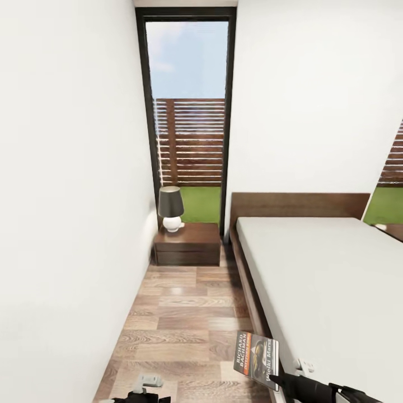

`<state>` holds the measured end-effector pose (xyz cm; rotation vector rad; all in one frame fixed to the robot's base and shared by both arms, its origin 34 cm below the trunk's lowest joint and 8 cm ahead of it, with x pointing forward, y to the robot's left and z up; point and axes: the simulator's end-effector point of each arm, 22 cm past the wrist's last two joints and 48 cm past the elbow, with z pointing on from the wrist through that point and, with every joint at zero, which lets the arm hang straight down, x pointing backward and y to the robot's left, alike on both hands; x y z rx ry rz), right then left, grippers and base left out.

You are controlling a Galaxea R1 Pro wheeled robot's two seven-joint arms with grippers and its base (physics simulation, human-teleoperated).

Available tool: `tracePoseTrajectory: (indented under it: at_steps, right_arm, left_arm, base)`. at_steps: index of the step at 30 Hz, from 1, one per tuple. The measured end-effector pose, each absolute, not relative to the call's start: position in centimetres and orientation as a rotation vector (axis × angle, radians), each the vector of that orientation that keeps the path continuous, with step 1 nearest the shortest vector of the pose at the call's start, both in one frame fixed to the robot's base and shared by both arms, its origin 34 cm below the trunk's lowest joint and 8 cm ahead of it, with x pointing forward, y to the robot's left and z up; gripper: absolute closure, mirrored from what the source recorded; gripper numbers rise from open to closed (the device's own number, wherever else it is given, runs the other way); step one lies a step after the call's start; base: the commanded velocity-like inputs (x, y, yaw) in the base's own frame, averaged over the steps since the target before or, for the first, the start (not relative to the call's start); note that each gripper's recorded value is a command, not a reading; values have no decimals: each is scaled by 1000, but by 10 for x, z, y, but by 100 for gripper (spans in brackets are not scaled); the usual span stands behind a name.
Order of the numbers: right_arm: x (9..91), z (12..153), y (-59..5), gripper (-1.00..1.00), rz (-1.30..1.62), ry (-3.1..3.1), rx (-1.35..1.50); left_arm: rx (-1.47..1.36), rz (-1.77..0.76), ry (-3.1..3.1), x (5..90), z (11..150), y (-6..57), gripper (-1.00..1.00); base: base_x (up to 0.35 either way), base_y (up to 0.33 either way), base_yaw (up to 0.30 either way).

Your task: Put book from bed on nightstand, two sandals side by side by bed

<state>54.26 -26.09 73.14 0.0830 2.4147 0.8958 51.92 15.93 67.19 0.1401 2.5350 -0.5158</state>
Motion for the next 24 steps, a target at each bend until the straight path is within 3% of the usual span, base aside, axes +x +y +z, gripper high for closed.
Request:
tracePoseTrajectory:
  at_steps: [24]
  right_arm:
    - [542, 731, -262, 100, 892, 2419, 79]
  left_arm:
    - [140, -516, 2535, 519, 672, 159, -100]
  base:
    - [325, 0, 0]
